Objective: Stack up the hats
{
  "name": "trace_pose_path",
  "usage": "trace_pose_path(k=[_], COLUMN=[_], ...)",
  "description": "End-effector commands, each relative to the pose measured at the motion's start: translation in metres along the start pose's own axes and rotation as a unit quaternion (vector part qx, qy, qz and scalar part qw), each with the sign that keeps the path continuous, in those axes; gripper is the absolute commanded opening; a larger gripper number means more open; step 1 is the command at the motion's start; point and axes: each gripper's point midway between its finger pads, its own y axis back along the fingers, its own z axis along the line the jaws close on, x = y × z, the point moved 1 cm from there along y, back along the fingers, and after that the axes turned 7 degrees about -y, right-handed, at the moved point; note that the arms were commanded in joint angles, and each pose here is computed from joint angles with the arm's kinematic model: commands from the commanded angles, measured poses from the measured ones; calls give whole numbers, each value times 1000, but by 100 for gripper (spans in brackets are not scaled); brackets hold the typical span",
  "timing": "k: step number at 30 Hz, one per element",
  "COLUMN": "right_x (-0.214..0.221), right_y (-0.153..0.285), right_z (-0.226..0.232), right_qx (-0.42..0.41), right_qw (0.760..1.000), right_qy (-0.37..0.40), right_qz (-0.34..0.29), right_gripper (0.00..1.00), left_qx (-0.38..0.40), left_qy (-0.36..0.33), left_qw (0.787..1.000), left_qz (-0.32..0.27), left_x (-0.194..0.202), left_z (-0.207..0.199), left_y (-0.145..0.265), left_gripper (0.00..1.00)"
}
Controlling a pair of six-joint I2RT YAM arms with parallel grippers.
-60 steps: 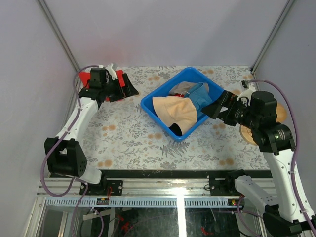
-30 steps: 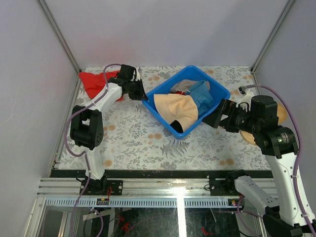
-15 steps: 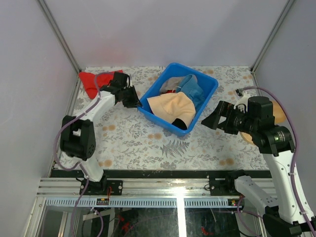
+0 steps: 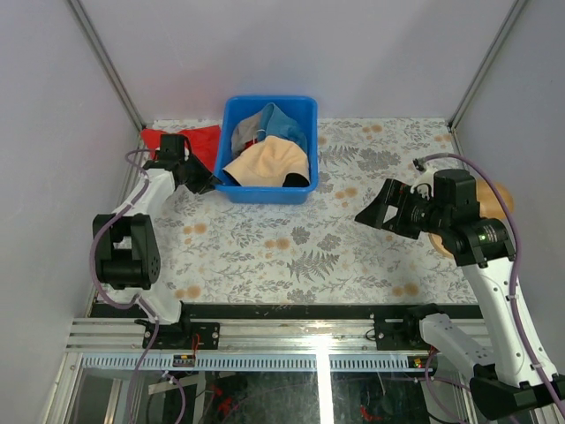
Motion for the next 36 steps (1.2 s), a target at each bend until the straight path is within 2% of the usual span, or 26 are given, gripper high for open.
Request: trace_pose_path(k=[1,8,14,20,24,30,36], right_x=[0,0,1,-3,-4,-7,-10], right_y=[6,13,7,-1,-7,-15,-18], right_z=[10,3,-1,-1,0,3,3], right_qx=[-24,2,7,4,-2,-15,-14], right_qw=[1000,1000,1000,1000,1000,1000,1000], right_qy=[15,30,26,22,18,10,2], right_qz=[-3,-8,-3,-3,1,5,-3], right_gripper=[100,99,99,99,99,99,100], left_qx=[23,25,43,96,103,151,147], left_qy=[31,-16,-49,-75,-93,-118,-133], left_qw=[998,999,998,992,990,980,978], left_qz=[-40,-41,7,12,5,51,59], left_x=[-47,-75,-45,-17,-15,-3,-2], left_z=[-18,-27,-34,-44,-46,-71,-77], left_y=[-18,-30,-46,-28,-19,-31,-36], left_gripper=[0,0,0,1,4,0,3])
